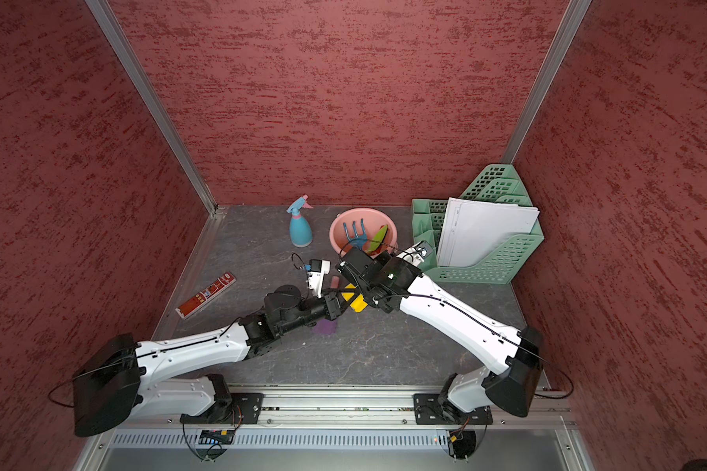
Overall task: Organize the gardening tools
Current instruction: Pick up the gardening tool from the center of the board.
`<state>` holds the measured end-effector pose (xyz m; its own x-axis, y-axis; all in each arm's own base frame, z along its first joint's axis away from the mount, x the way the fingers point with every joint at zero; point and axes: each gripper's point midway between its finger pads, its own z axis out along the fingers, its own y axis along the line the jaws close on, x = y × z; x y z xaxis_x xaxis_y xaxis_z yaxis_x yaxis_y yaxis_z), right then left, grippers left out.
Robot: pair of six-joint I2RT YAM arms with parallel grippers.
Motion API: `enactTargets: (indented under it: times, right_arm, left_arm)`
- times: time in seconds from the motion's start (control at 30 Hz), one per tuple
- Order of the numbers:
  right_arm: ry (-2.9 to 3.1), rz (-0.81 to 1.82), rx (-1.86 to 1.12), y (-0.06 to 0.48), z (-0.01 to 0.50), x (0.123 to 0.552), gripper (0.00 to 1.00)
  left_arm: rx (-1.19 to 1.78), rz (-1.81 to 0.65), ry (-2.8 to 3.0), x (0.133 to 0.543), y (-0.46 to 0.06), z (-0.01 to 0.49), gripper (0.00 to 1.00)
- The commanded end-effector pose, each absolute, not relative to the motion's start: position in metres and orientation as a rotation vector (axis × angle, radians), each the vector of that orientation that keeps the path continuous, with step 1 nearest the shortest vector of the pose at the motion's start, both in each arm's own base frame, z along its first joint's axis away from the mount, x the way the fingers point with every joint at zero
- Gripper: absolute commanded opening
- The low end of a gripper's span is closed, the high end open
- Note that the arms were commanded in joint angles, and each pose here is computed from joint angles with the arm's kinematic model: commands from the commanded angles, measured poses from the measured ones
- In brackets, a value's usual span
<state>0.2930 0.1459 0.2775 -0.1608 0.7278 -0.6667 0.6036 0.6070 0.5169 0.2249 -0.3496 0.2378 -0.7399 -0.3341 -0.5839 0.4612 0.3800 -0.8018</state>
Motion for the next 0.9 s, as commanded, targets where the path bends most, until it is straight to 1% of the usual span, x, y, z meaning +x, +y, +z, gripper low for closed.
enactTargets:
  times: [0.0, 0.03, 0.1, 0.17, 0.2, 0.27, 0.33, 0.37, 0.47, 0.6, 0.7, 0.8, 0.87]
  right_arm:
    - [1.841, 0.231, 1.087, 0.147, 0.282, 0.294, 0.00]
    - [1.849, 0.241, 1.069, 0.149, 0.283, 0.294, 0.00]
    - [1.872, 0.240, 1.017, 0.147, 0.284, 0.292, 0.22]
    - [1.881, 0.243, 0.957, 0.141, 0.287, 0.287, 0.41]
    - [1.883, 0.259, 0.891, 0.141, 0.292, 0.287, 0.53]
    - [1.892, 0.297, 0.753, 0.142, 0.303, 0.284, 0.71]
    - [1.932, 0.321, 0.539, 0.151, 0.317, 0.282, 0.93]
    - [1.967, 0.312, 0.433, 0.156, 0.320, 0.279, 0.98]
    - [2.075, 0.289, 0.057, 0.177, 0.324, 0.267, 0.98]
    - [2.126, 0.339, -0.455, 0.210, 0.314, 0.239, 0.98]
    - [2.147, 0.247, -0.700, 0.214, 0.297, 0.227, 0.98]
    - [2.135, 0.066, -0.850, 0.208, 0.282, 0.226, 0.98]
    - [2.070, 0.001, -0.912, 0.208, 0.284, 0.227, 0.98]
  left_arm:
    - [0.105, -1.452, 1.868, 0.230, -0.353, 0.259, 0.00]
    - [0.101, -1.446, 1.874, 0.230, -0.352, 0.258, 0.00]
    - [0.095, -1.418, 1.904, 0.230, -0.347, 0.256, 0.00]
    - [0.086, -1.370, 1.950, 0.231, -0.338, 0.251, 0.00]
    - [0.086, -1.345, 1.980, 0.231, -0.333, 0.247, 0.00]
    - [0.083, -1.291, 2.038, 0.231, -0.320, 0.241, 0.00]
    - [0.084, -1.238, 2.088, 0.231, -0.304, 0.238, 0.00]
    - [0.090, -1.207, 2.115, 0.231, -0.296, 0.235, 0.00]
    - [0.132, -1.133, 2.163, 0.229, -0.274, 0.239, 0.00]
    - [0.245, -1.008, 2.255, 0.222, -0.248, 0.243, 0.00]
    - [0.327, -0.949, 2.306, 0.216, -0.237, 0.248, 0.00]
    - [0.401, -0.911, 2.329, 0.211, -0.230, 0.260, 0.00]
    - [0.427, -0.865, 2.365, 0.210, -0.223, 0.262, 0.00]
